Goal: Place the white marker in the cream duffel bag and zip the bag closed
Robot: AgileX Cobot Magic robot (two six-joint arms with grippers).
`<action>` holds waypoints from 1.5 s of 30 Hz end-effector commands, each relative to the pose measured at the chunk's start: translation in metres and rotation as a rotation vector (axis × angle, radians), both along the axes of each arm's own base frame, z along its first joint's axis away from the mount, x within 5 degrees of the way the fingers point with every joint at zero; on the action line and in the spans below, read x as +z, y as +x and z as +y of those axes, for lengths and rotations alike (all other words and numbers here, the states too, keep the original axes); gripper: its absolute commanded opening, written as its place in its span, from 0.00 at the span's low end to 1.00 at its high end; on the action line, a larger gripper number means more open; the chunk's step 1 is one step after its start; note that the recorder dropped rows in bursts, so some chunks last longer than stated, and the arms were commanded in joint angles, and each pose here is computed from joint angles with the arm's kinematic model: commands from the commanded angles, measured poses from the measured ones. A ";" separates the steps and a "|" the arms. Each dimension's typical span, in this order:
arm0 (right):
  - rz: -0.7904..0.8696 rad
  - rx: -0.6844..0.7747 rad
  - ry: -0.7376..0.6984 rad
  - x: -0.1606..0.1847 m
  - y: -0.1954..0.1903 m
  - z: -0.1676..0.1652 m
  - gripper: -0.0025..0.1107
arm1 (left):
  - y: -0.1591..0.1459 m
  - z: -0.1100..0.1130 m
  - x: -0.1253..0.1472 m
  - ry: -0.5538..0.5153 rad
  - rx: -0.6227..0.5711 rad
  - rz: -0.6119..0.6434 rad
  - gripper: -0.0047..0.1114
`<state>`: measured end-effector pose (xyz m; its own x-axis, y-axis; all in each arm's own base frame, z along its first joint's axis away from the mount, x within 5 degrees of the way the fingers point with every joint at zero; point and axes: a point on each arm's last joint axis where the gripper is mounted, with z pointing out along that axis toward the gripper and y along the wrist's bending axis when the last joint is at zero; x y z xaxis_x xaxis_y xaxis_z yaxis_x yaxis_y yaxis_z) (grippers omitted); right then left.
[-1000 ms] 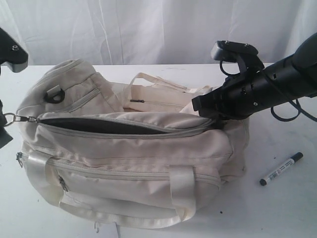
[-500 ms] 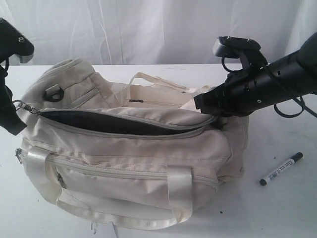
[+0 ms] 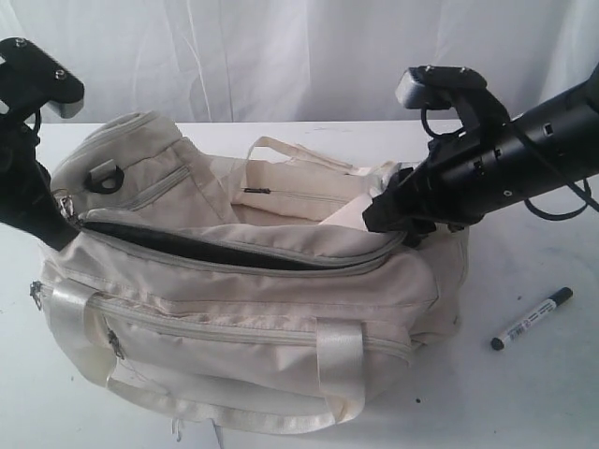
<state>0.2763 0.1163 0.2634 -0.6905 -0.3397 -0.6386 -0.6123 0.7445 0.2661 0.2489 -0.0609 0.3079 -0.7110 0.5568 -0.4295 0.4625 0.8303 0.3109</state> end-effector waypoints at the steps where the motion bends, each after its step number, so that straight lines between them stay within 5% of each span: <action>1: -0.112 0.069 -0.023 0.017 -0.006 -0.002 0.43 | -0.001 0.001 -0.002 -0.010 0.014 0.011 0.04; 15: -0.256 0.257 -0.010 0.052 -0.041 0.009 0.43 | -0.001 0.001 -0.002 -0.012 0.011 0.013 0.04; 45: -0.411 0.739 -0.065 0.026 -0.036 0.145 0.48 | -0.002 -0.003 -0.002 -0.062 0.017 0.016 0.04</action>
